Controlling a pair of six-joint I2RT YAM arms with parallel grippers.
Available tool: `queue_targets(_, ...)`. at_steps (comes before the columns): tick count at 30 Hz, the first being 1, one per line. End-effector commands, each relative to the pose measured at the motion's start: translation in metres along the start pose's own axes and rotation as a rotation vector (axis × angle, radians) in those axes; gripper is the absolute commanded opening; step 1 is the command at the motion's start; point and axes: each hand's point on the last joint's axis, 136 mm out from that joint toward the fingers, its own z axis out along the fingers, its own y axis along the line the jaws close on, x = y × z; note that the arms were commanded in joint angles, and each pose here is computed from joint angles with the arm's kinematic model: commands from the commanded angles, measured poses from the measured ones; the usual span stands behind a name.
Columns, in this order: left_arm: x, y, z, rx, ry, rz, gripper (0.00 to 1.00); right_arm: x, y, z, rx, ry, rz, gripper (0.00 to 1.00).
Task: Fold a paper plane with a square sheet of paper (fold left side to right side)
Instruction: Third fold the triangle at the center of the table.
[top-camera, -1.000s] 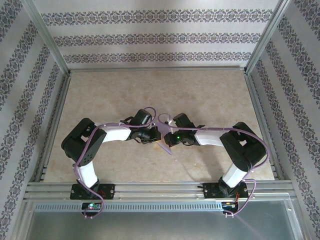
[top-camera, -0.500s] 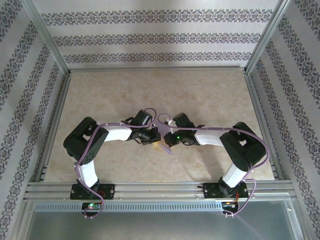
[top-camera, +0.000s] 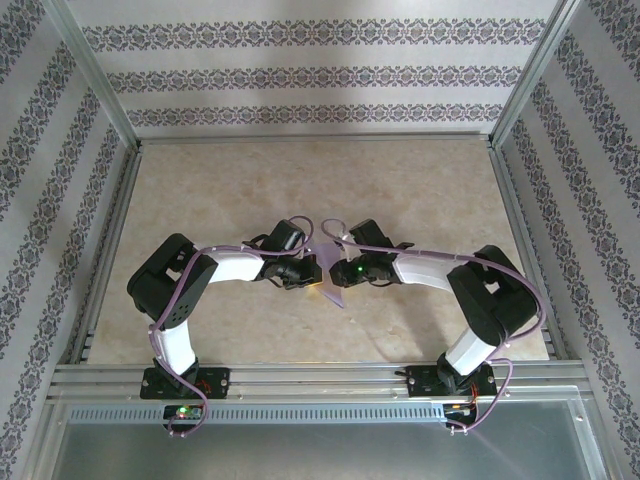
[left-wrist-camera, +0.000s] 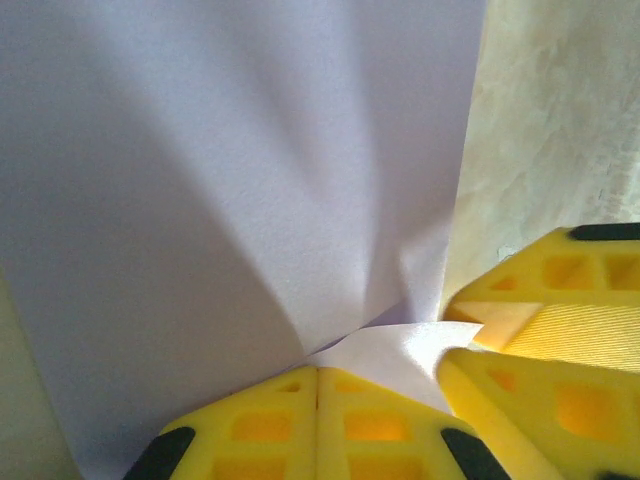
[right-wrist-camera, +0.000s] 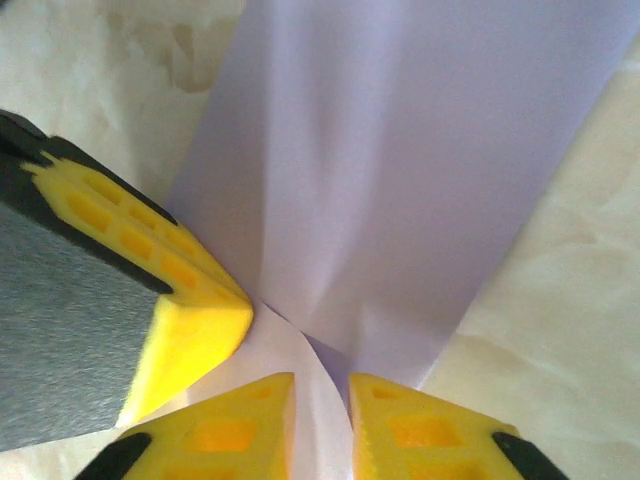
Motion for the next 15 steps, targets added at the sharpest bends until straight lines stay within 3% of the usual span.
queue_targets(1,0.021,0.045,0.014,-0.148,0.051,-0.044,0.06,-0.014,0.003,-0.02,0.021,-0.027,0.001,0.27)
queue_targets(8,0.018,0.041,0.014,-0.141,0.049,-0.038,0.05,-0.012,0.012,-0.055,0.011,-0.017,0.04,0.3)
queue_targets(15,0.016,0.039,0.013,-0.139,0.043,-0.031,0.06,0.013,0.048,-0.05,-0.212,0.098,0.262,0.09)
